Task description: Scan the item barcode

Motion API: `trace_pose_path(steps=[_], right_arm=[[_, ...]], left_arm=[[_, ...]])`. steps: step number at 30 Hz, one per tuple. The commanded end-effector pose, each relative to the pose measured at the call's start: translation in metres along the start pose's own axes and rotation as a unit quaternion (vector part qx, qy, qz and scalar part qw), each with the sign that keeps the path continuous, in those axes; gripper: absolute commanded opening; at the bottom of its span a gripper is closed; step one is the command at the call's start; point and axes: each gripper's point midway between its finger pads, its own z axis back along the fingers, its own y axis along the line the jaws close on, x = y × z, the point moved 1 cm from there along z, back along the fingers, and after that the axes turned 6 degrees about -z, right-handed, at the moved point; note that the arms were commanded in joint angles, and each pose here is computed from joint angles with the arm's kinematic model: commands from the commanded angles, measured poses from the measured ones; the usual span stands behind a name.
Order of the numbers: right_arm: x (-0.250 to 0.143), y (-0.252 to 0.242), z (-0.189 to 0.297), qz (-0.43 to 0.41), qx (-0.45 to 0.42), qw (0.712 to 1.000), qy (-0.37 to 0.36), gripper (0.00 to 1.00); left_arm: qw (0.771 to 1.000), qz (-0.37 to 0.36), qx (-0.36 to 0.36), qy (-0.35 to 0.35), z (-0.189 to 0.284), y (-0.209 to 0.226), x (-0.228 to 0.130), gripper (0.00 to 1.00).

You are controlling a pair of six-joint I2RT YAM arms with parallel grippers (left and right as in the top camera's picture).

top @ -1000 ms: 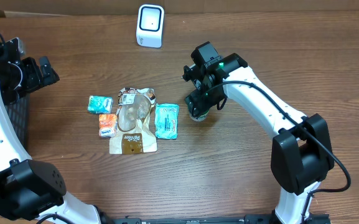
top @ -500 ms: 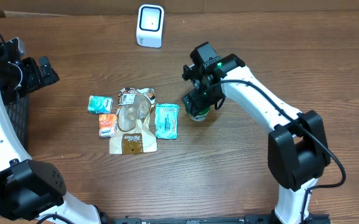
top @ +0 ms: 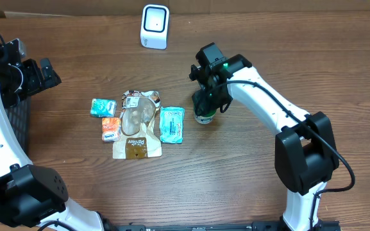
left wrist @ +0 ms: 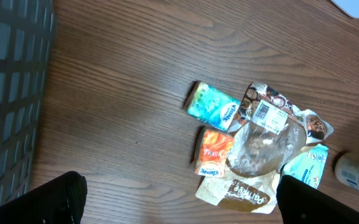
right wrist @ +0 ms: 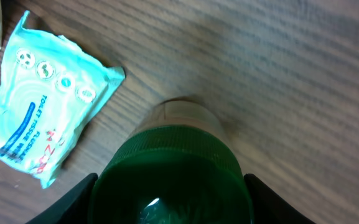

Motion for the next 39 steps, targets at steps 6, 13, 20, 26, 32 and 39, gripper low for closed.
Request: trace_pose_path(steps=[6, 13, 20, 26, 32, 39], right_arm=[[0.039, 0.054, 0.132, -0.029, 0.252, 0.963, -0.086, 0.28], [0.023, 0.063, 0.273, 0.089, 0.533, 0.813, -0.218, 0.25], [0.023, 0.031, 0.282, 0.091, 0.527, 0.803, -0.263, 0.25], [0.033, 0.031, 0.241, 0.058, 0.425, 0.877, -0.218, 0.25], [0.07, 0.028, 0.189, -0.035, 0.2, 0.955, -0.214, 0.24], [0.13, 0.031, 0.209, -0.012, -0.01, 0.929, -0.37, 0.21]], left_arm=[[1.0, -0.01, -0.006, 0.0, -0.001, -0.002, 0.001, 1.0], [1.0, -0.01, -0.006, 0.0, -0.001, -0.002, 0.001, 1.0], [1.0, -0.01, -0.006, 0.0, -0.001, -0.002, 0.001, 1.0], [1.0, -0.01, -0.006, 0.0, -0.001, -0.002, 0.001, 1.0], [1.0, -0.01, -0.006, 0.0, -0.001, -0.002, 0.001, 1.0], [1.0, -0.01, -0.006, 0.0, -0.001, -0.002, 0.001, 1.0]])
